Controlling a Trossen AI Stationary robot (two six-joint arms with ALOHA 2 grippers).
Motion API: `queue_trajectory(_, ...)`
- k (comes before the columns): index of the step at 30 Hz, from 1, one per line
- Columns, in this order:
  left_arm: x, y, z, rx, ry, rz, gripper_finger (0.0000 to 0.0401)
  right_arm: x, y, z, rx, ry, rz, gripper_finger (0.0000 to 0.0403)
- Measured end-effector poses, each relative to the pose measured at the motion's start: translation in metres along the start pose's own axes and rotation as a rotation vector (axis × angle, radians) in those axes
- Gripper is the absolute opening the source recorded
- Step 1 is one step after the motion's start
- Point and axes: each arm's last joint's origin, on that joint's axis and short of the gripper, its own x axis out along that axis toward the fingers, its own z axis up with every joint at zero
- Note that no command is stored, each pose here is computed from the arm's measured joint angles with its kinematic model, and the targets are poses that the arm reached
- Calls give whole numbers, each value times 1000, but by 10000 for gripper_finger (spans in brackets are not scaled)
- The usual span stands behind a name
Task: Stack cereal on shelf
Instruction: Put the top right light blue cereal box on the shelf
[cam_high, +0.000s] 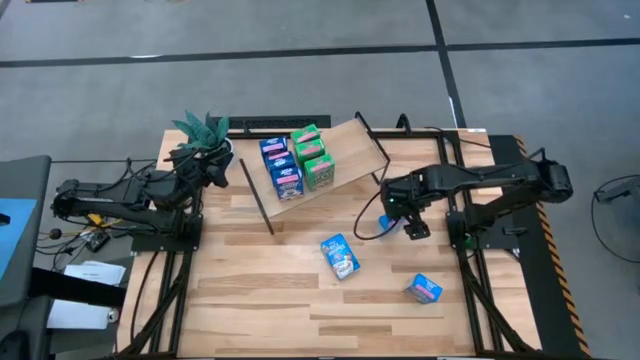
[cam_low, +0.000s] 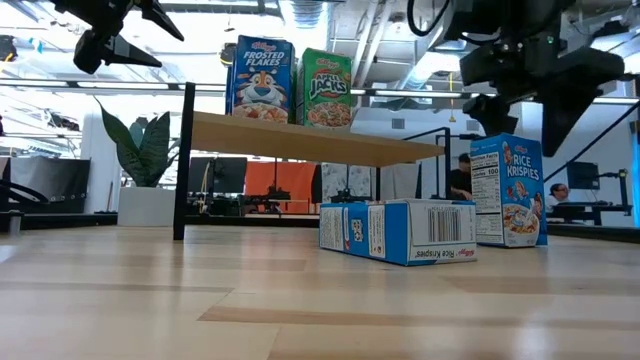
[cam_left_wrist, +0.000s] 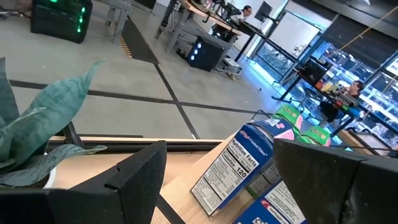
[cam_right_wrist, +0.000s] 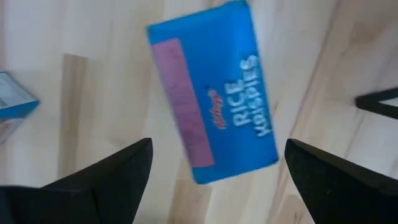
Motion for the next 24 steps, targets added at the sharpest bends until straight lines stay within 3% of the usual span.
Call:
queue_trajectory(7, 0, 0, 0, -3, -11, 14, 283, 9, 1, -2, -42, -15, 22, 372)
queue_trajectory(16, 0, 0, 0, -4, -14, 17, 283, 10, 1, -2, -77, -19, 31, 268)
queue_trajectory(24, 0, 0, 0, -17, -14, 17, 283, 10, -5, -4, -74, -23, 39, 212)
